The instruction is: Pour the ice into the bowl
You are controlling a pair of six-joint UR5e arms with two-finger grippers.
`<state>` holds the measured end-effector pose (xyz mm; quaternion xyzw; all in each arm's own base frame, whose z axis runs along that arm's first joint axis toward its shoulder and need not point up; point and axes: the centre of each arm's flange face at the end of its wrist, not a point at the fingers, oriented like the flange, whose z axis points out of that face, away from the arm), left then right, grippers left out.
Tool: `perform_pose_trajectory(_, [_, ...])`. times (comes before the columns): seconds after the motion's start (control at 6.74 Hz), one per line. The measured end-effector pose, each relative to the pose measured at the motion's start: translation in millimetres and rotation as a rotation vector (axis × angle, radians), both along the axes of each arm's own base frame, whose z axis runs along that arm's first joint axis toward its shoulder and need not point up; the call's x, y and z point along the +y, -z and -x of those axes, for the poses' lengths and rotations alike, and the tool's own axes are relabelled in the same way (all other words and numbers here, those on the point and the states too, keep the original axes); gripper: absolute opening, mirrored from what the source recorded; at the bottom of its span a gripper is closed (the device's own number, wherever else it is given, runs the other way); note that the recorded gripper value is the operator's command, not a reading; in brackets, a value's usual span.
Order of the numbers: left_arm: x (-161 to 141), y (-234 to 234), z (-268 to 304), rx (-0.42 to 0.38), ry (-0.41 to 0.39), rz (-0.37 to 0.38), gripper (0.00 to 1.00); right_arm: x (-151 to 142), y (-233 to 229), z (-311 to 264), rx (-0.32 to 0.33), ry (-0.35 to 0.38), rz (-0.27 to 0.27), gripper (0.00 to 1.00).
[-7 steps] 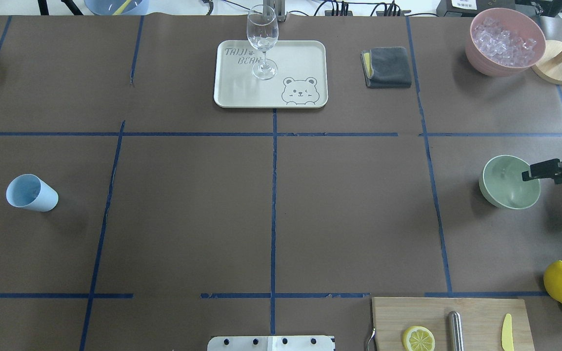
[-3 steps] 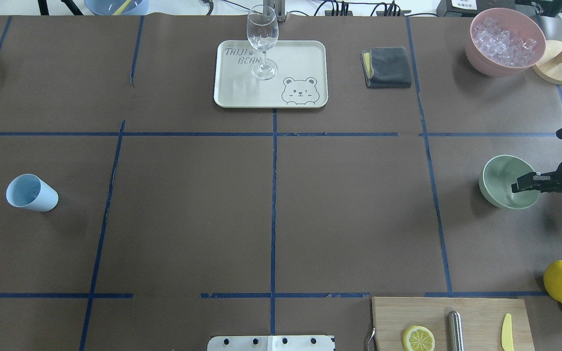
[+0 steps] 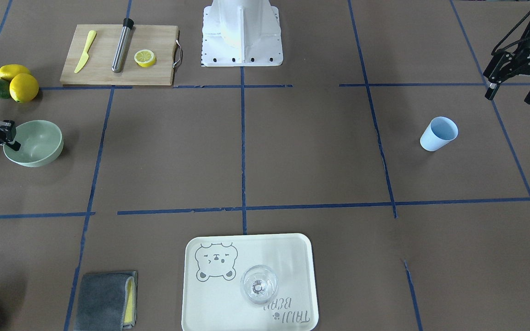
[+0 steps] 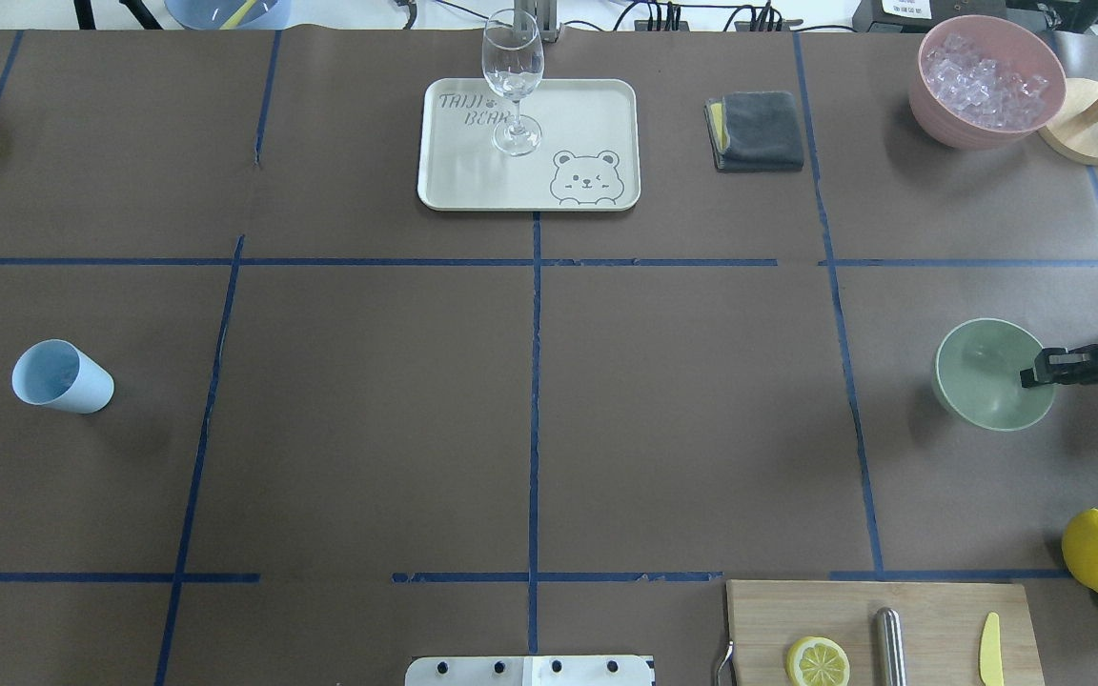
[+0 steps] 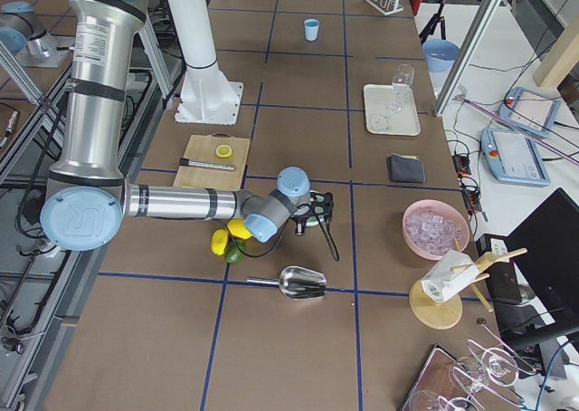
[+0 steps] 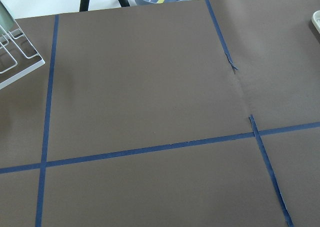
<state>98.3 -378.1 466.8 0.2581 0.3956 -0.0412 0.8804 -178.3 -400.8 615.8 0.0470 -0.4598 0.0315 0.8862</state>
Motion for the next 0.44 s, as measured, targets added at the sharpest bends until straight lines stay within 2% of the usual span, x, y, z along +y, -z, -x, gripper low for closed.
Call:
perform_pose_trajectory(0.3, [7.4, -2.5, -25.7, -0.003, 0.020, 0.008, 0.99, 1.9, 21.9, -0.5, -0.036, 0.000, 0.000, 0.00])
perform_pose_trajectory(0.44, [18.1, -8.1, -28.7, 0.005, 0.032, -0.001, 0.99, -4.8, 44.5, 10.1, -0.075, -0.011, 0.020, 0.00])
